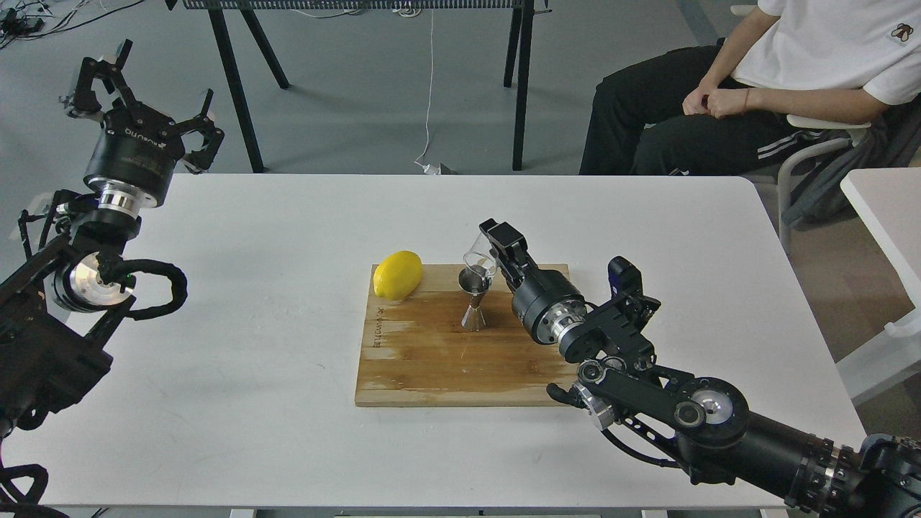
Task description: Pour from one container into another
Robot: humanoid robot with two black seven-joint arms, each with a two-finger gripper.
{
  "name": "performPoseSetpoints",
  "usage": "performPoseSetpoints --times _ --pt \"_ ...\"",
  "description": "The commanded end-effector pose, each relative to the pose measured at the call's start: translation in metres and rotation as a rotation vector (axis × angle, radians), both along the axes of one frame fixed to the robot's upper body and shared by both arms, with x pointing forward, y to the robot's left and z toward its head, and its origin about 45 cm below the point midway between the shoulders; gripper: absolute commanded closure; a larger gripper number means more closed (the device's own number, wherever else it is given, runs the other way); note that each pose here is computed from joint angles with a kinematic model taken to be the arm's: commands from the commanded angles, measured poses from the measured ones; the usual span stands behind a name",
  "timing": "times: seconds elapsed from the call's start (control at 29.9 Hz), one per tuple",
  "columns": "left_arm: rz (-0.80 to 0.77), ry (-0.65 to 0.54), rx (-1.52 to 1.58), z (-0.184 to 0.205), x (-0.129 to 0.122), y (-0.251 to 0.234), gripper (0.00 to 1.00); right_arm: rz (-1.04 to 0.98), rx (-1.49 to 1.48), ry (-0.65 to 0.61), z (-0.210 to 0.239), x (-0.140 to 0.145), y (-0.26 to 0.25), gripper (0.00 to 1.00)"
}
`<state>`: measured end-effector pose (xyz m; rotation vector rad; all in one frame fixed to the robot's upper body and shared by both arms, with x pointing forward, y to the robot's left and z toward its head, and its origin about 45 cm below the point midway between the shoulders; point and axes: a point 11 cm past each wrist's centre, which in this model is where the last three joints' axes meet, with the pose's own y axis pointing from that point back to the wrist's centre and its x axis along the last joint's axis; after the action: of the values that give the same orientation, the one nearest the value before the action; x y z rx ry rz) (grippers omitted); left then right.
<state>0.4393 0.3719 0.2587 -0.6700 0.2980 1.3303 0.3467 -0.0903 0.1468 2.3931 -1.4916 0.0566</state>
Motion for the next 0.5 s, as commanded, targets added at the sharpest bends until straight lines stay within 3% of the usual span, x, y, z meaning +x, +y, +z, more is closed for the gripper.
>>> performPoseSetpoints --times 0.0,0.47 --pt "0.000 0.001 0.000 0.000 0.000 0.000 0.00 0.005 0.000 -0.013 0.004 0.003 0.001 0.73" --pt "0.000 0.001 0.002 0.000 0.000 0.001 0.00 0.041 -0.009 -0.116 0.014 0.004 0.002 0.73"
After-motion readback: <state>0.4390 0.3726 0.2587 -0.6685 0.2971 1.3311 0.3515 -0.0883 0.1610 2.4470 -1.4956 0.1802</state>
